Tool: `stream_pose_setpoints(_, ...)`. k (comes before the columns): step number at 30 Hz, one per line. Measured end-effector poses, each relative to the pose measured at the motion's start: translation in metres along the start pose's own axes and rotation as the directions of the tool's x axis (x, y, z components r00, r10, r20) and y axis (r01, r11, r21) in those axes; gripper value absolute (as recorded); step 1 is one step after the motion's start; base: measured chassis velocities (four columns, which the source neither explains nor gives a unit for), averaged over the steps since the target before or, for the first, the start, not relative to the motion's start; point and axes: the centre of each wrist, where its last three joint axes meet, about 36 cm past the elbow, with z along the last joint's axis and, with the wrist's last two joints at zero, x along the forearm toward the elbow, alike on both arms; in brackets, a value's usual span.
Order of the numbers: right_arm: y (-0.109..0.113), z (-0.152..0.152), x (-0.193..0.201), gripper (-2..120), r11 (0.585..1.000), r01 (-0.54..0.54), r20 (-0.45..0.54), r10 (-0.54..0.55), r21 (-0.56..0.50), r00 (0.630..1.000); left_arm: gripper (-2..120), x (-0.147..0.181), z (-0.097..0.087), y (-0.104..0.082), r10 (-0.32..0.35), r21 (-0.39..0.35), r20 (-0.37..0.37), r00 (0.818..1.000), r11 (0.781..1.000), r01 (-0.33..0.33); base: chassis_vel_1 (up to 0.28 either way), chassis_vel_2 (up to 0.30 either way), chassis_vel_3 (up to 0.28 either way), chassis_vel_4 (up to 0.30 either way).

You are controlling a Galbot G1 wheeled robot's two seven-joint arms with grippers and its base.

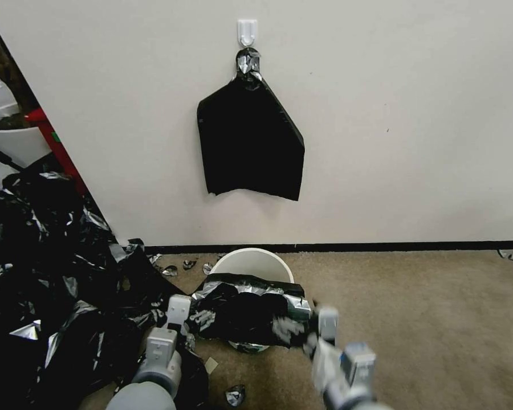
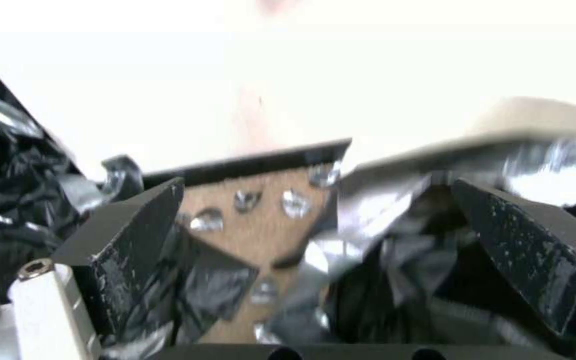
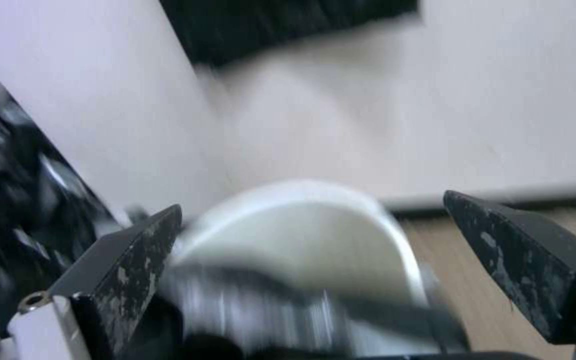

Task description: Place a trash bag onto the trash bin.

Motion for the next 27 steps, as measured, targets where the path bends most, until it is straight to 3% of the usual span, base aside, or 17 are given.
stream_pose_setpoints(1, -0.012, -0.013, -0.029, 100, 0.999, 0.046, -0.031, -0.045, 0.019, 0.999, 100, 0.001, -0.008, 0.001, -0.009, 0.031, 0.035, 0.999, 0.999, 0.008, 0.000, 0.000, 0.000, 0.000)
stream_pose_setpoints(2, -0.012, -0.013, -0.029, 100, 0.999, 0.046, -0.031, -0.045, 0.019, 0.999, 100, 0.001, -0.008, 0.001, -0.009, 0.031, 0.035, 0.999, 0.999, 0.008, 0.000, 0.000, 0.000, 0.000)
stream_pose_setpoints(4, -0.030, -0.021, -0.070, 100, 0.993, 0.088, -0.142, -0.077, 0.074, 0.987, 100, 0.000, -0.018, 0.005, -0.035, 0.067, 0.085, 0.996, 0.997, 0.029, 0.000, 0.000, 0.000, 0.000)
stream_pose_setpoints(5, -0.030, -0.021, -0.070, 100, 0.993, 0.088, -0.142, -0.077, 0.074, 0.987, 100, 0.000, -0.018, 0.005, -0.035, 0.067, 0.085, 0.996, 0.997, 0.029, 0.000, 0.000, 0.000, 0.000)
stream_pose_setpoints(6, -0.042, -0.022, -0.101, 100, 0.987, 0.105, -0.208, -0.079, 0.121, 0.975, 100, -0.002, -0.026, 0.011, -0.060, 0.080, 0.120, 0.991, 0.996, 0.051, 0.000, 0.000, 0.000, 0.000)
stream_pose_setpoints(12, -0.072, -0.034, -0.178, 100, 0.967, 0.152, -0.344, -0.075, 0.202, 0.936, 100, -0.001, -0.038, 0.029, -0.117, 0.095, 0.160, 0.980, 0.990, 0.103, 0.000, 0.000, 0.000, 0.000)
stream_pose_setpoints(18, -0.103, -0.029, -0.210, 100, 0.953, 0.207, -0.444, -0.090, 0.222, 0.892, 100, 0.002, -0.036, 0.028, -0.122, 0.115, 0.151, 0.981, 0.988, 0.105, 0.000, 0.000, 0.000, 0.000)
stream_pose_setpoints(21, -0.109, -0.025, -0.216, 93, 0.946, 0.226, -0.468, -0.096, 0.231, 0.878, 100, 0.001, -0.036, 0.026, -0.120, 0.125, 0.150, 0.981, 0.987, 0.102, 0.000, 0.000, 0.000, 0.000)
stream_pose_setpoints(27, -0.109, -0.019, -0.218, 69, 0.942, 0.242, -0.476, -0.106, 0.234, 0.873, 100, 0.000, -0.036, 0.021, -0.112, 0.140, 0.146, 0.983, 0.986, 0.092, 0.000, 0.000, 0.000, 0.000)
